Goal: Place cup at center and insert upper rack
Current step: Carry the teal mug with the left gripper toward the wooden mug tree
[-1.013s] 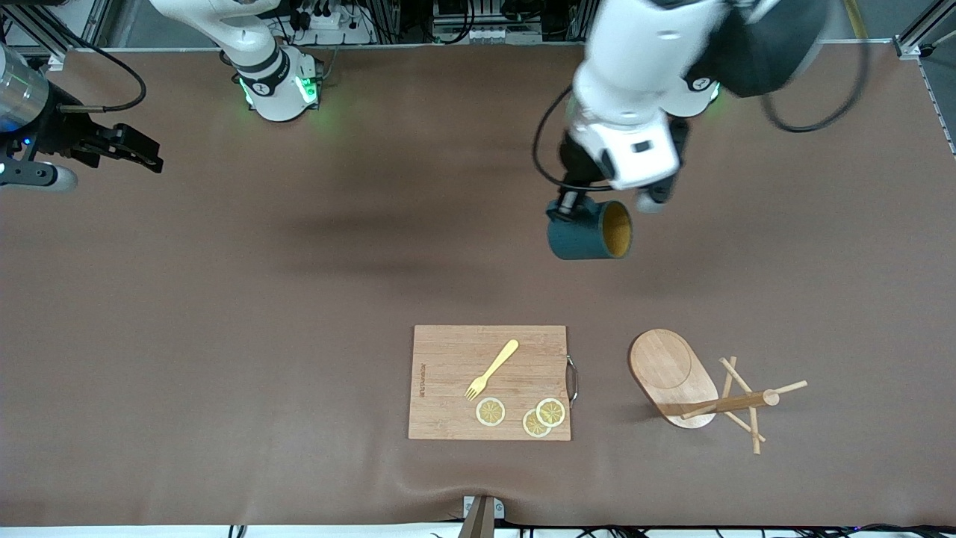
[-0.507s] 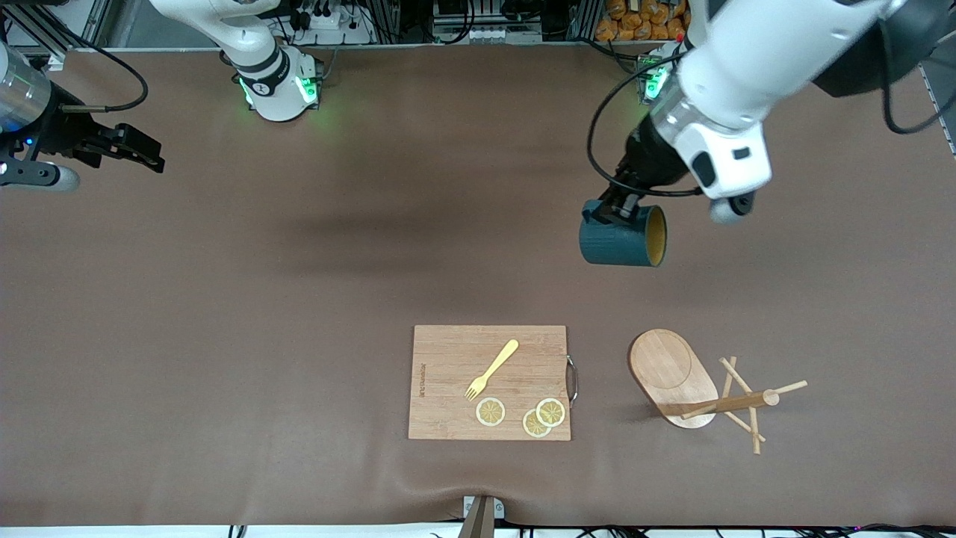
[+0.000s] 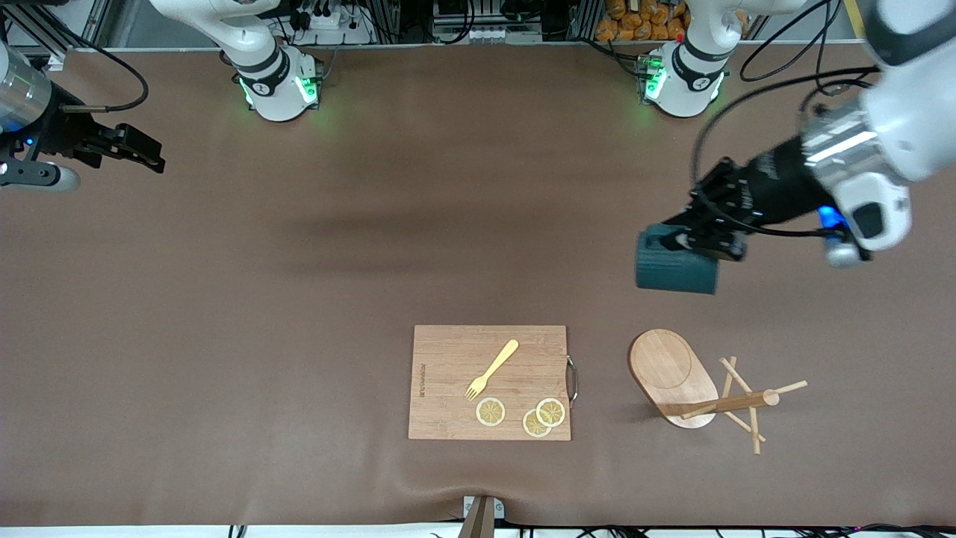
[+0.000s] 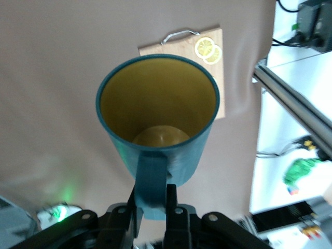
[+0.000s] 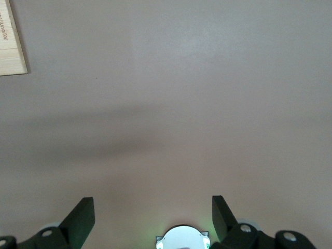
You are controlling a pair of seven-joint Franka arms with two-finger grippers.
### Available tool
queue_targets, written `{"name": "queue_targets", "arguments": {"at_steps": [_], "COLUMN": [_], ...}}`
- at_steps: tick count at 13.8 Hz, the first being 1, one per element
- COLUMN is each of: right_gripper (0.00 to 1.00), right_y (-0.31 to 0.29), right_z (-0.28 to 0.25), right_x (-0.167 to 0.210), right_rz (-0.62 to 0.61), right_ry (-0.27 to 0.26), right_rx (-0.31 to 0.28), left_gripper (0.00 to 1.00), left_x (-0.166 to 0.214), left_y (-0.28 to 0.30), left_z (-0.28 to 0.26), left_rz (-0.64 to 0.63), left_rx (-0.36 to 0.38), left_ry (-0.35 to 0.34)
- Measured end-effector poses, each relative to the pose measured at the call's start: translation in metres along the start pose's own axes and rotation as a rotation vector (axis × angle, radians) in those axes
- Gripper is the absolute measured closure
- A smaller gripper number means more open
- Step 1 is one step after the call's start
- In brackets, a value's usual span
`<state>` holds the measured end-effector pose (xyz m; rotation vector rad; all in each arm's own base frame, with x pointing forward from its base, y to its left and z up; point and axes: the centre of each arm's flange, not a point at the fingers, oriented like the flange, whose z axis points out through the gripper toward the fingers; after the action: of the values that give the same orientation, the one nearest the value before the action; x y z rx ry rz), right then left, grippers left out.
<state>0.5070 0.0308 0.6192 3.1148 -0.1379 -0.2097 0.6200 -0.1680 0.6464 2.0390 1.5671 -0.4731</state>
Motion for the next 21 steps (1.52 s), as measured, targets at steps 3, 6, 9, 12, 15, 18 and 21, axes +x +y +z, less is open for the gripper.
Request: {"name": "queue_targets", "arguments": {"at_steps": [3, 6, 9, 12, 15, 18, 21], "right_gripper": [0.00, 0.00, 0.00, 0.00, 0.00, 0.00, 0.00], "right_y": [0.000, 0.000, 0.000, 0.000, 0.000, -0.004, -0.007], "right_z": [0.000, 0.000, 0.000, 0.001, 0.003, 0.006, 0.013], "right_x": [0.000, 0.000, 0.000, -0.001, -0.001, 0.000, 0.000], "right_rz": [0.000, 0.000, 0.000, 0.000, 0.001, 0.021, 0.022], "right_ry": [0.003, 0.004, 0.002, -0.010, -0.013, -0.021, -0.035], "right_rx": [0.000, 0.001, 0.000, -0.002, -0.002, -0.005, -0.008], "left_gripper": [0.79, 0.79, 0.79, 0.79, 0.79, 0.79, 0.79], "left_x": [0.036, 0.053, 0.082, 0.096, 0.103, 0.115, 0.130], "left_y": [0.003, 0.007, 0.014, 0.020, 0.024, 0.027, 0.029], "left_z": [-0.023, -0.025, -0.022, -0.014, -0.011, -0.010, -0.009], "left_rz": [-0.026, -0.051, -0.089, -0.098, -0.117, -0.147, -0.175], "left_rx": [-0.050, -0.074, -0.099, -0.115, -0.129, -0.147, -0.160], "left_ry": [-0.096, -0.195, -0.296, -0.376, -0.439, -0.494, -0.533]}}
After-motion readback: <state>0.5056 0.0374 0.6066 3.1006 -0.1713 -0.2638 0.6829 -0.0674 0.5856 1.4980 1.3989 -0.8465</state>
